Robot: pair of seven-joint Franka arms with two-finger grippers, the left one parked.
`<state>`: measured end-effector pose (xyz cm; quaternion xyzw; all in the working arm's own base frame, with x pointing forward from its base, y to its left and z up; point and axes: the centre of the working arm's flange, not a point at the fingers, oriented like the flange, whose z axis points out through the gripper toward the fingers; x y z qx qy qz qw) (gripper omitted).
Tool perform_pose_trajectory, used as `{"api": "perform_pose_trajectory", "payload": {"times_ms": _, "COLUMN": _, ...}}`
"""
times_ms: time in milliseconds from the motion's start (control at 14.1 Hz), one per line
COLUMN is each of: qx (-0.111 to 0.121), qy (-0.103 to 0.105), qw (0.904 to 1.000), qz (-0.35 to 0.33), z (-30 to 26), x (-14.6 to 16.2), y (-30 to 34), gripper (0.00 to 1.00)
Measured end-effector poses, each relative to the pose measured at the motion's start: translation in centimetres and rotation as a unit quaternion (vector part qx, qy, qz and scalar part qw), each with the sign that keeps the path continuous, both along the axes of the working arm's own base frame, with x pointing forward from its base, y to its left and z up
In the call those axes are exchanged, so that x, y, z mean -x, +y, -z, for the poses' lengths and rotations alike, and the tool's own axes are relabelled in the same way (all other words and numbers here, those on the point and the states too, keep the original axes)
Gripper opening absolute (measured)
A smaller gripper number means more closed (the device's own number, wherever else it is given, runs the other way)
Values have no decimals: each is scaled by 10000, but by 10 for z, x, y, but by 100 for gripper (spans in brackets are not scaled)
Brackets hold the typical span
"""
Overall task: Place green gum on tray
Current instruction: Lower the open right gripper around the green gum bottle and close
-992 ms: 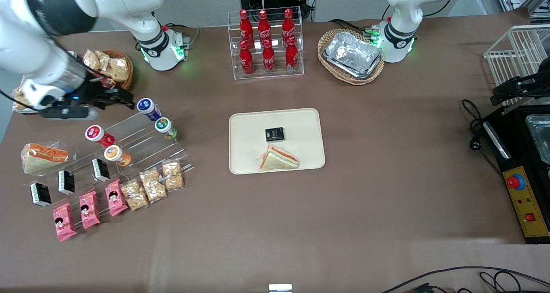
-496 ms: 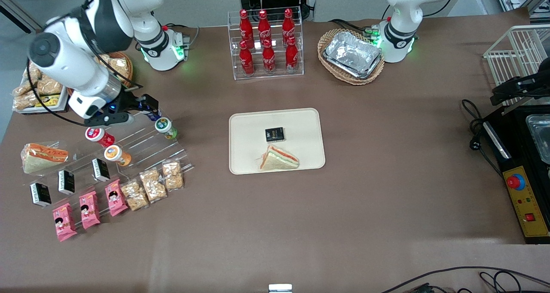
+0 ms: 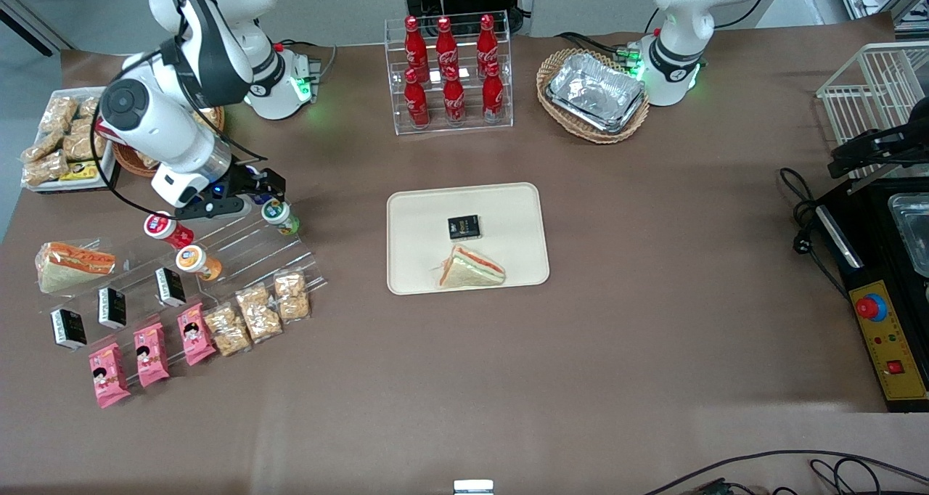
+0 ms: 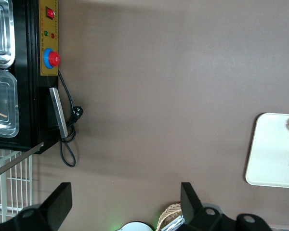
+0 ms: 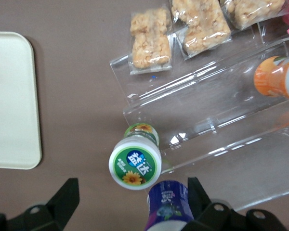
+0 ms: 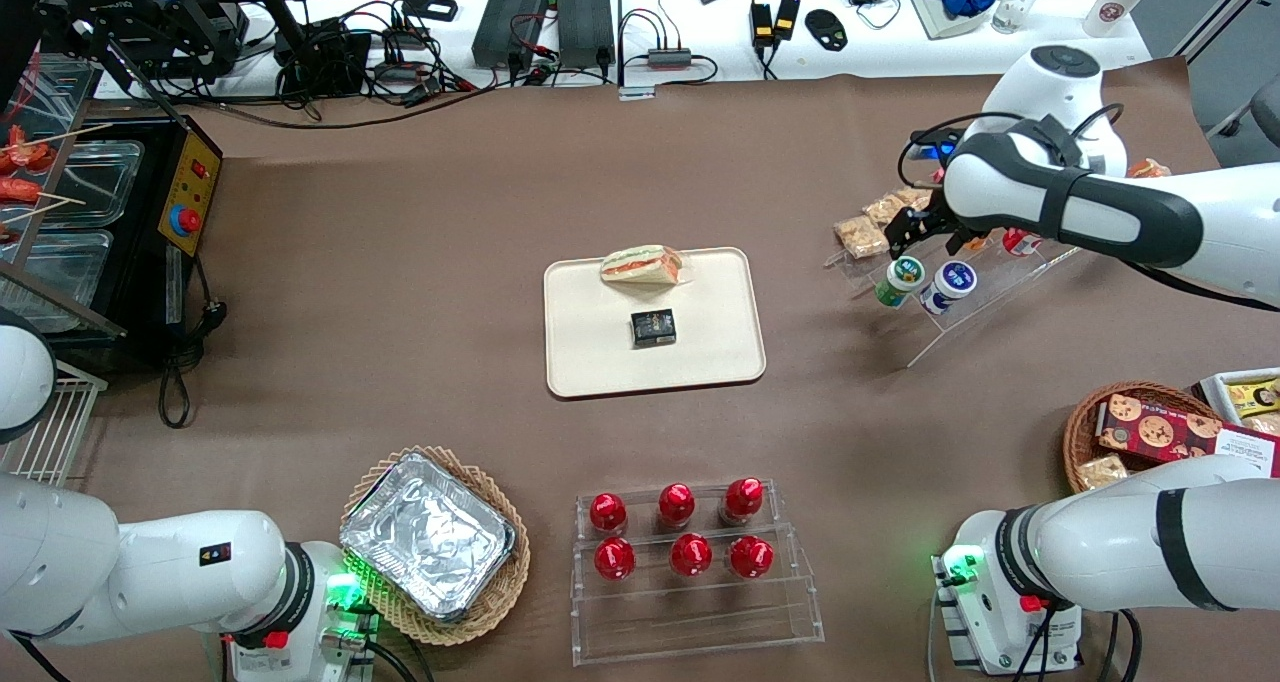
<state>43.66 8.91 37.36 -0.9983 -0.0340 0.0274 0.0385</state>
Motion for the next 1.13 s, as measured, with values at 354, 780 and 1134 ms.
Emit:
{"api": "perform_pose_trajectory", "payload": {"times_ms": 354, "qx": 36, "qy": -60, "qw": 9999, "qz": -130, "z": 29, "x": 0, "y": 13, "gripper": 100}}
{"api": "perform_pose_trajectory", "payload": {"times_ms": 780, "qx": 76, "qy": -62, "qw": 9999, "qz": -110, "z": 52, "x": -1, "y": 12, "gripper": 100}}
{"api": "perform_pose_trajectory", "payload": {"times_ms": 1134, "qx": 89, "qy": -36, "qw": 9998, "qz": -153, "z": 59, "x": -2, "y": 12, "gripper": 74}}
